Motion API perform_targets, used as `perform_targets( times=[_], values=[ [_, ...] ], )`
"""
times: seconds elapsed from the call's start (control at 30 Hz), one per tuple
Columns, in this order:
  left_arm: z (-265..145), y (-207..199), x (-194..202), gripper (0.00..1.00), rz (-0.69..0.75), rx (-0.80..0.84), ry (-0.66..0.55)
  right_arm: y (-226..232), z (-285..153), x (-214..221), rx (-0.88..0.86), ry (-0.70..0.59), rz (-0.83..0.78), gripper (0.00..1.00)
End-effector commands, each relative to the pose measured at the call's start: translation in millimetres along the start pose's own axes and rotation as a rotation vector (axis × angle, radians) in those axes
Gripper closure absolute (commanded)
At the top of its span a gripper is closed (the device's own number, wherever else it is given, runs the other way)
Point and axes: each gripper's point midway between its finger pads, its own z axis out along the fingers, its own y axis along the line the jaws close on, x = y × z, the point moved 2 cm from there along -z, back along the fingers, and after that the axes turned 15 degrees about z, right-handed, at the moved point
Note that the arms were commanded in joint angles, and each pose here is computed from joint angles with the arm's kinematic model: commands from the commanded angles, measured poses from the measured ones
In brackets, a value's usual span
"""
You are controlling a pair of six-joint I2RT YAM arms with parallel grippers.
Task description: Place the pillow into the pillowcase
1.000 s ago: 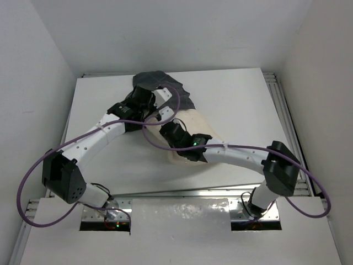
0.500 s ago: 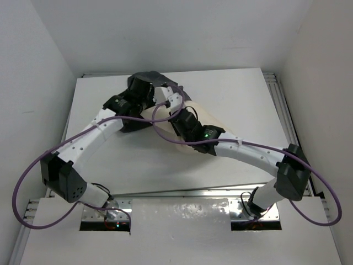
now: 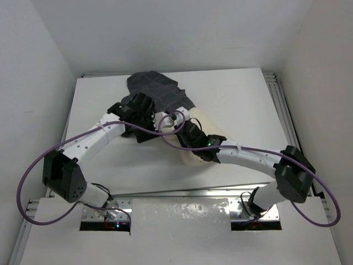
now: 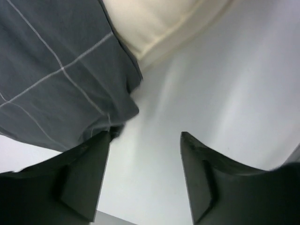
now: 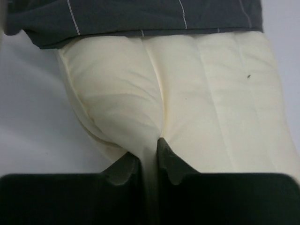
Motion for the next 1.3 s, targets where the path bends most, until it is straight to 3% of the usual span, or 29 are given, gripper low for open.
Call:
perform_targets(
  times=[0.0, 0.07, 0.1, 0.2, 0.4, 0.6, 0.67, 0.77, 0.8, 0.83, 1.13, 1.17, 1.23, 1.27],
  values=[
    [-6, -14, -2, 0.36, -0.019, 0.046, -0.017, 13, 3, -36, -0.082, -0.139, 0.079, 0.82],
    [-17, -11, -5, 0.22, -0.053, 0.029, -0.029, 13, 4, -26, -0.112, -0.114, 0.014, 0.64],
    [-22, -11, -7, 0.05, -0.066, 0.026, -0.038, 19, 2, -22, -0.158, -0.095, -0.015, 0.49],
    [-41, -5, -14, 0.0, -0.142, 0.002, -0.081, 25, -4, -17, -0.234, -0.071, -0.092, 0.27],
    [-67, 23, 14, 0.0, -0.454, -0.105, -0.084, 24, -11, -11, -0.267, -0.019, -0.26, 0.06],
    [-72, 43, 69, 0.0, -0.753, -0.172, -0.086, 39, -6, -5, -0.281, -0.024, -0.43, 0.01],
    [-71, 52, 79, 0.0, -0.812, -0.221, -0.096, 61, -1, -24, -0.287, -0.058, -0.476, 0.01],
    [-79, 65, 109, 0.0, -0.953, -0.292, -0.1, 97, 21, -27, -0.242, -0.008, -0.595, 0.01],
    [-82, 67, 113, 0.0, -0.976, -0.292, -0.115, 108, 23, -42, -0.231, 0.003, -0.604, 0.01],
    [-83, 65, 117, 0.0, -0.99, -0.289, -0.113, 111, 43, -20, -0.211, 0.073, -0.641, 0.01],
    [-87, 51, 151, 0.0, -1.044, -0.288, -0.081, 118, 93, 19, -0.107, 0.235, -0.69, 0.01],
    [-86, 50, 151, 0.0, -1.047, -0.282, -0.087, 111, 104, 38, -0.067, 0.291, -0.716, 0.01],
    [-85, 49, 150, 0.0, -1.049, -0.276, -0.097, 102, 119, 26, 0.076, 0.256, -0.729, 0.01],
    [-82, 48, 150, 0.0, -1.057, -0.266, -0.103, 92, 133, 41, 0.149, 0.285, -0.755, 0.01]
  ],
)
